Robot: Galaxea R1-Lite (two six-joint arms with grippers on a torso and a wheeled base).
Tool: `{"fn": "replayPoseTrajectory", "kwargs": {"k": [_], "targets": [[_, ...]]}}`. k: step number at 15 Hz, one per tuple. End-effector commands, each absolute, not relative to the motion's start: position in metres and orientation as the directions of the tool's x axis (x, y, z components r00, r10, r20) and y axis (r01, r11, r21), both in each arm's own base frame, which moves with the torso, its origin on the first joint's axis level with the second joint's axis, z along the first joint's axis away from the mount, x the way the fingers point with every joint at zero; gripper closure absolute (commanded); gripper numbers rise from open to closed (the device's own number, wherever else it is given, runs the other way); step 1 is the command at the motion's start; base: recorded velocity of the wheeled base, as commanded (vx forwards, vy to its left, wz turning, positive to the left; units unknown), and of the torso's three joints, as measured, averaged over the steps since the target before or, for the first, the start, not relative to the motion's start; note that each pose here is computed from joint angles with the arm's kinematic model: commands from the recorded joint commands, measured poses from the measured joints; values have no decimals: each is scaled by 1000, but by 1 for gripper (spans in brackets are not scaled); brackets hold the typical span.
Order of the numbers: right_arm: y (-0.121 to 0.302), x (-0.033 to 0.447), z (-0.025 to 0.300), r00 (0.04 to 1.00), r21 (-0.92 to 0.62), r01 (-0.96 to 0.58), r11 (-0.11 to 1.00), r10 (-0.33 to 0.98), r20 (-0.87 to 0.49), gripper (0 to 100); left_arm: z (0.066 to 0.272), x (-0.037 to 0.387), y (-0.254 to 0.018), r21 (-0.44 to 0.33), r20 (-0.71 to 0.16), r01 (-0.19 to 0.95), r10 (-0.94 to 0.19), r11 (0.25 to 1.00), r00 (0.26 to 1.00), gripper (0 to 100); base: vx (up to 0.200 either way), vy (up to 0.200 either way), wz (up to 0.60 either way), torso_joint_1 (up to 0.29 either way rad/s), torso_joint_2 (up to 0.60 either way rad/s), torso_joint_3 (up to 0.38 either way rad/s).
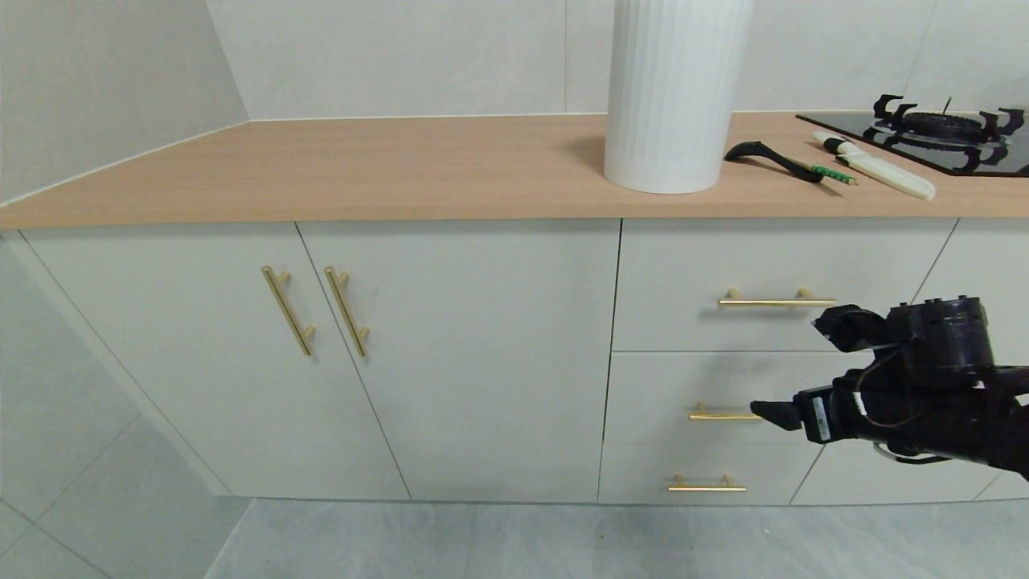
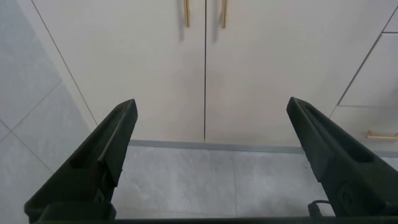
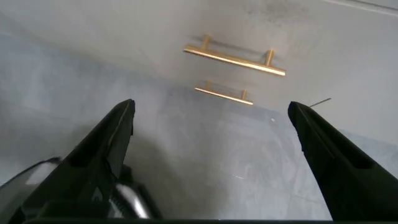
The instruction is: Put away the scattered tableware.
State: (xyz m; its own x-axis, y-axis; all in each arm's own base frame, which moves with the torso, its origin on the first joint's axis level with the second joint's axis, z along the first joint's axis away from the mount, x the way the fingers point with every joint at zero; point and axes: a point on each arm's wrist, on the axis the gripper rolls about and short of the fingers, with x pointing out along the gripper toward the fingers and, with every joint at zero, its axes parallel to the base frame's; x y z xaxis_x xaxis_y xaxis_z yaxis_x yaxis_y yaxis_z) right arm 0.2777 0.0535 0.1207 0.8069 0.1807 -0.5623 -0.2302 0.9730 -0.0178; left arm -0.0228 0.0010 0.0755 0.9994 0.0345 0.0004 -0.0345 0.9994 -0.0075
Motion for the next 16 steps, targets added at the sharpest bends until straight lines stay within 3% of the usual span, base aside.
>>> {"fn": "replayPoseTrajectory", "kwargs": {"k": [1, 8, 16], "targets": [[59, 306, 93, 808, -37, -194, 980, 138, -573, 0, 75, -23, 1, -8, 0, -35, 35, 999, 999, 0, 0, 0, 0, 0, 0, 0], [59, 325, 50, 790, -101, -117, 988, 31, -612, 0, 76, -23, 1, -8, 2, -35, 35, 999, 999, 0, 0, 0, 0, 0, 0, 0], [45, 362, 2, 848, -68, 7, 998, -42, -529, 0, 75, -23, 1, -8, 0, -35, 35, 999, 999, 0, 0, 0, 0, 0, 0, 0]]}}
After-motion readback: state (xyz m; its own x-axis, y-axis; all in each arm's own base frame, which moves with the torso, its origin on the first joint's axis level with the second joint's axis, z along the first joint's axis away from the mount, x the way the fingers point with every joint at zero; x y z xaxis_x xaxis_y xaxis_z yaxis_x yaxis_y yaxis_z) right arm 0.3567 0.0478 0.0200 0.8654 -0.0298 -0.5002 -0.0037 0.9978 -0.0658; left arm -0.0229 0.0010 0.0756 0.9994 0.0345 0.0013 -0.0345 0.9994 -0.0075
